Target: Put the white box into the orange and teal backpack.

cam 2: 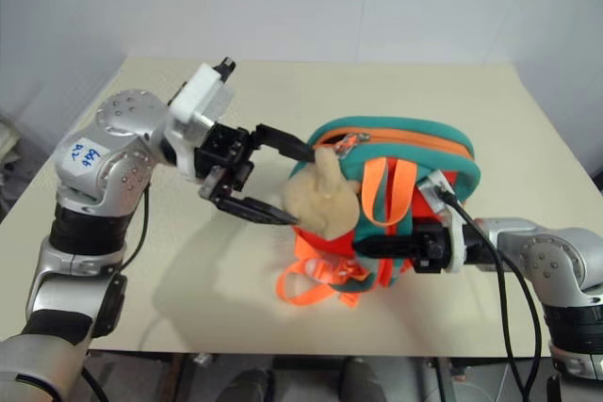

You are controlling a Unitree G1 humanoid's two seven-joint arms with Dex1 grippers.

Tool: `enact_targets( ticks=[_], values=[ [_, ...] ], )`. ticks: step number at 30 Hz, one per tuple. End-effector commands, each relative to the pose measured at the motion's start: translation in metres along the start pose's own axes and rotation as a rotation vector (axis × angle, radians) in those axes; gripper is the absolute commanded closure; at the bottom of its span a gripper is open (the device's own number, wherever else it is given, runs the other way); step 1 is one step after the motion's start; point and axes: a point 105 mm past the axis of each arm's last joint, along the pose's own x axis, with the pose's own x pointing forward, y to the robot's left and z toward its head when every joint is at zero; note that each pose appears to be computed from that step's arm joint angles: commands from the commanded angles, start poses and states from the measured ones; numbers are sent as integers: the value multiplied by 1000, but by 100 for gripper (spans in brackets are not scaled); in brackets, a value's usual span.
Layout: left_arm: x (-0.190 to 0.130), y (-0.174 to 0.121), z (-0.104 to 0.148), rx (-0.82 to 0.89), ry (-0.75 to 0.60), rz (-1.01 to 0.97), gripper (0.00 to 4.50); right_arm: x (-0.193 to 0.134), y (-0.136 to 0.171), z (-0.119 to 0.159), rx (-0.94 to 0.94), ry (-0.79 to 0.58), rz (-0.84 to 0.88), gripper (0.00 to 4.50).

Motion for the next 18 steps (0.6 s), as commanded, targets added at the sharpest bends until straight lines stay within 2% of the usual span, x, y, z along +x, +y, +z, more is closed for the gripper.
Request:
enact_targets(
  ticks=[1,5,10,11,12,18],
  values=[
    [11,-3,-1,73,59,-23,27,3,6,5,-33,-9,32,395],
    [13,-1,-18,158,167,-15,27,4,6,4,-34,-14,31,395],
    [18,5,-19,220,175,23,27,4,6,4,-35,-17,28,395],
    [19,6,-19,231,174,29,65,4,6,4,-35,-17,28,395],
    [19,8,-18,242,172,39,79,4,6,4,-36,-18,28,395],
    [20,8,-19,273,183,42,248,5,6,5,-39,-21,28,395]
  ],
)
